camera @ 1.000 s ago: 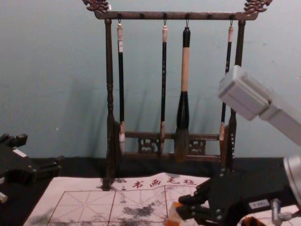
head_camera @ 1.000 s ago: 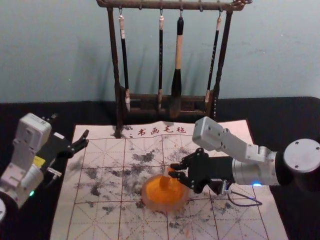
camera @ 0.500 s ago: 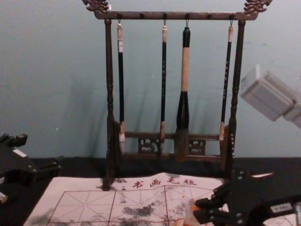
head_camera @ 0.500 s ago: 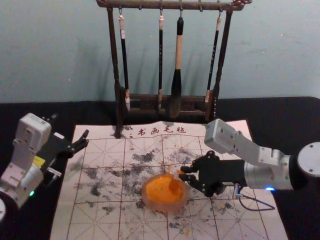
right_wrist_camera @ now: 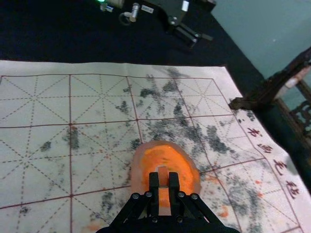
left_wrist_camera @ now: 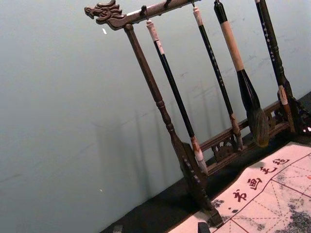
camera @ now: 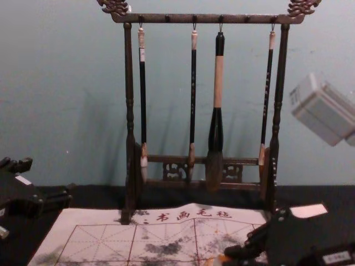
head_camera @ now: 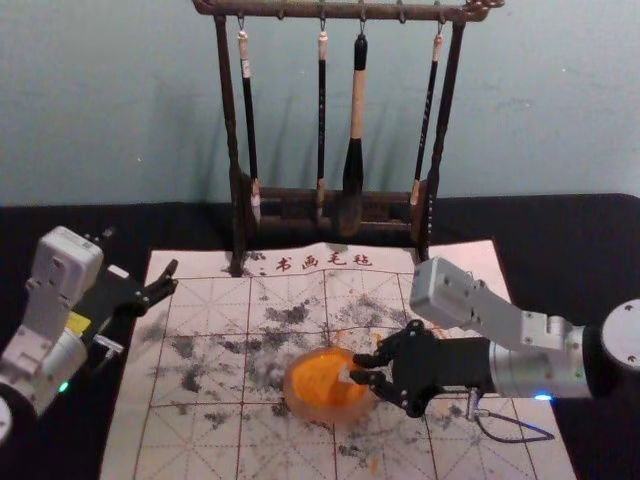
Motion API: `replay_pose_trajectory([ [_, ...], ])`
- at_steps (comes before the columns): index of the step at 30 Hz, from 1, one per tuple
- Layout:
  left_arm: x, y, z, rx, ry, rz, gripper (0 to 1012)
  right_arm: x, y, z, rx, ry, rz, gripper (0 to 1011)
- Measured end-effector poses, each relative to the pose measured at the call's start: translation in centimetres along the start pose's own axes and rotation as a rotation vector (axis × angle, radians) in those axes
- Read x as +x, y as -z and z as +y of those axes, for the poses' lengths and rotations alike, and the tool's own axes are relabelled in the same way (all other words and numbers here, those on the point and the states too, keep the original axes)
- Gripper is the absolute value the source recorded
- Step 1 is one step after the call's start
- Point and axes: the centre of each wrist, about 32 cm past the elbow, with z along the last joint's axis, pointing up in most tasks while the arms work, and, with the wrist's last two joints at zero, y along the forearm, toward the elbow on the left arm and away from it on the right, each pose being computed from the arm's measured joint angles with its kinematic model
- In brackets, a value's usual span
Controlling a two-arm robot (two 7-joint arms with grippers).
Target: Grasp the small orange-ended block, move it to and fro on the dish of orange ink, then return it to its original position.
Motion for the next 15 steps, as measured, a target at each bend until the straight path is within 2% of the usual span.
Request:
replay_pose_trajectory([
  [8,0.0,0.0,0.0,0.0,0.0,0.0,1001,-0.1,-0.2,0.7,-0.001,-0.015,-0.002,97],
  [15,0.0,0.0,0.0,0.0,0.0,0.0,1001,0.4,-0.2,1.6,-0.012,-0.011,-0.001,97],
])
